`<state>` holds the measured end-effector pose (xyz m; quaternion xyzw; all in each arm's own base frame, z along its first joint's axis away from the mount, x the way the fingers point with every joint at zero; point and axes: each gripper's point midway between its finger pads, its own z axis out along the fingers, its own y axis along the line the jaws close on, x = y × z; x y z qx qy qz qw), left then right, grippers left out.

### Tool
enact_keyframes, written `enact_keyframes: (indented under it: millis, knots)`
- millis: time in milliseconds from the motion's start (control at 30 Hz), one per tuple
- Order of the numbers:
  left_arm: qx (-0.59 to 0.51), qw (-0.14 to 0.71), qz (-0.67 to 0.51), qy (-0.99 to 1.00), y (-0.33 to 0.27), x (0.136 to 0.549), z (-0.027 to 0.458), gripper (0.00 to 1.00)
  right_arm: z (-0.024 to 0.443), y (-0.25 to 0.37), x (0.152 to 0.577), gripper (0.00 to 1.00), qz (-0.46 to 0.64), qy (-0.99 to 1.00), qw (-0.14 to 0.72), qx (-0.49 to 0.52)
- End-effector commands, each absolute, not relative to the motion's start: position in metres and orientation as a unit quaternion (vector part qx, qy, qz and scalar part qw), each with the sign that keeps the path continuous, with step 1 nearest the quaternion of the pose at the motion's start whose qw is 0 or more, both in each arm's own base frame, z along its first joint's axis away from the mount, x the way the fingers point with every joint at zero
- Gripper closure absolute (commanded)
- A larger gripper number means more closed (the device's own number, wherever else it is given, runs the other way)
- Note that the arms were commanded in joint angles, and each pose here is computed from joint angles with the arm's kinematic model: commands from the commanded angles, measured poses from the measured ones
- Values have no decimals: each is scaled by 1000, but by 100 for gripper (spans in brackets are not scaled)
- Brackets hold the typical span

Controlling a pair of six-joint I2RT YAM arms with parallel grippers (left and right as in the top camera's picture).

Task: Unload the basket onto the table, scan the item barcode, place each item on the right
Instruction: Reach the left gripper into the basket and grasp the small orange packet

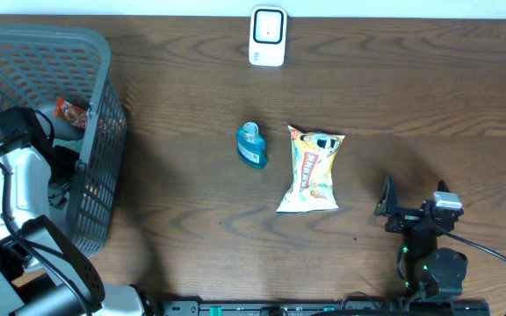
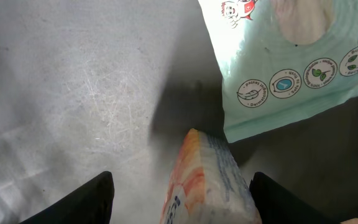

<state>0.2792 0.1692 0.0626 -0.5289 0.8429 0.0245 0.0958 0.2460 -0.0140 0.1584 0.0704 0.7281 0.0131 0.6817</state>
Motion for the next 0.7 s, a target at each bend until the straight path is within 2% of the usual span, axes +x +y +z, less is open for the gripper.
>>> enact_keyframes:
  millis: [0, 67, 133, 367, 400, 433, 667]
  knots:
    - [-527, 89, 28, 844, 169, 276, 59, 30, 158, -11, 246, 1, 12, 728, 682, 62]
    - [-527, 91, 28, 844, 170, 277, 59, 37, 158, -11, 246, 1, 12, 728, 682, 62]
    - [-527, 92, 28, 844, 170, 278, 59, 50, 158, -11, 246, 1, 12, 728, 682, 62]
    - [-528, 93, 28, 844, 170, 278, 59, 74, 158, -11, 246, 1, 12, 728, 682, 62]
    - [-527, 93, 28, 844, 170, 278, 59, 79, 158, -11, 246, 1, 12, 728, 682, 62]
    - [-528, 93, 28, 844, 170, 278, 59, 92, 158, -11, 246, 1, 12, 728, 682, 62]
    - [-535, 104, 26, 838, 172, 281, 66, 93, 158, -11, 246, 1, 12, 728, 682, 62]
